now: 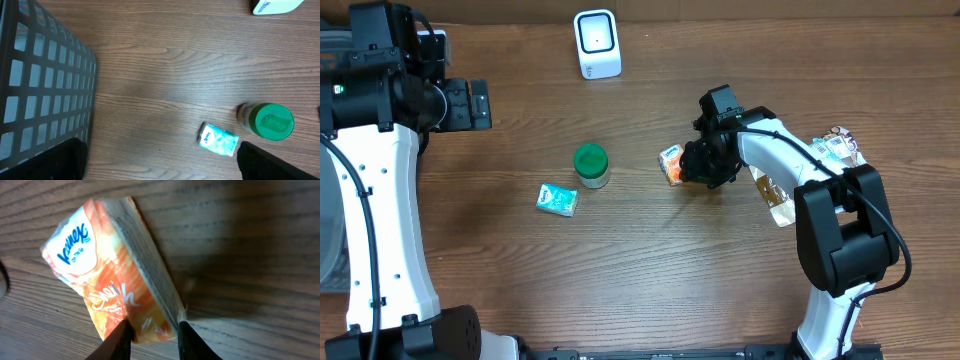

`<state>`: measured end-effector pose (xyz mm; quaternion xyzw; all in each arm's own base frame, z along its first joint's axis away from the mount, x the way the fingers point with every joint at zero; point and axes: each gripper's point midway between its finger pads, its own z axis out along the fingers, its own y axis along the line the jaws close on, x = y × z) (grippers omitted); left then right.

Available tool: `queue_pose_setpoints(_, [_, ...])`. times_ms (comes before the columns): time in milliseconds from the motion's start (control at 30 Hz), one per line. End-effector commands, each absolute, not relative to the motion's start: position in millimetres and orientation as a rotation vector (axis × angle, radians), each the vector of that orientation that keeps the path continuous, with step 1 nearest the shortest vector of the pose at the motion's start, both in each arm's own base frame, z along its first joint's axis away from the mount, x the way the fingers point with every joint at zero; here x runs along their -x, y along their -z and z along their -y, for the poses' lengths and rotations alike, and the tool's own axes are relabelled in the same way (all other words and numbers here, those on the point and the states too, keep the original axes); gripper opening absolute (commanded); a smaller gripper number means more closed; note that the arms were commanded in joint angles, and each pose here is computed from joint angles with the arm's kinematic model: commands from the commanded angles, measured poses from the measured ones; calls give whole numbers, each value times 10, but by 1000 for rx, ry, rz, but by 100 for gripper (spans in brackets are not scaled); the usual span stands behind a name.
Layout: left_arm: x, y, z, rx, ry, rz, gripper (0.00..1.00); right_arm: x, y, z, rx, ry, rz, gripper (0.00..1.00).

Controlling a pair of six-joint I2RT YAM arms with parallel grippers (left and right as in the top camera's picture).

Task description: Scan the item barcode

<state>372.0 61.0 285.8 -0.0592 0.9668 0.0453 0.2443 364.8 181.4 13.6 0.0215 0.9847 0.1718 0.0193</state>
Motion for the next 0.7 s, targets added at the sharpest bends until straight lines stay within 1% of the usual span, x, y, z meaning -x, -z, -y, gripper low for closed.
queue_pose_setpoints(0, [-3721,-2843,-641,150,-142,-2647,100,-3771,-207,-1790,-32,-515,-3018,28])
queue_pose_setpoints(200, [-3721,-2843,-641,150,-142,-2647,100,-3841,-206,-1808,17,-518,-2980,28])
queue_pose_setpoints(367, [-3721,-2843,-641,150,-142,-2647,100,-3900,-108,-1713,46,-428,-2947,29])
queue_pose_setpoints(667, [-3721,-2843,-641,150,-142,-2647,99,-3993,-97,-1743,284,-415,-2863,29])
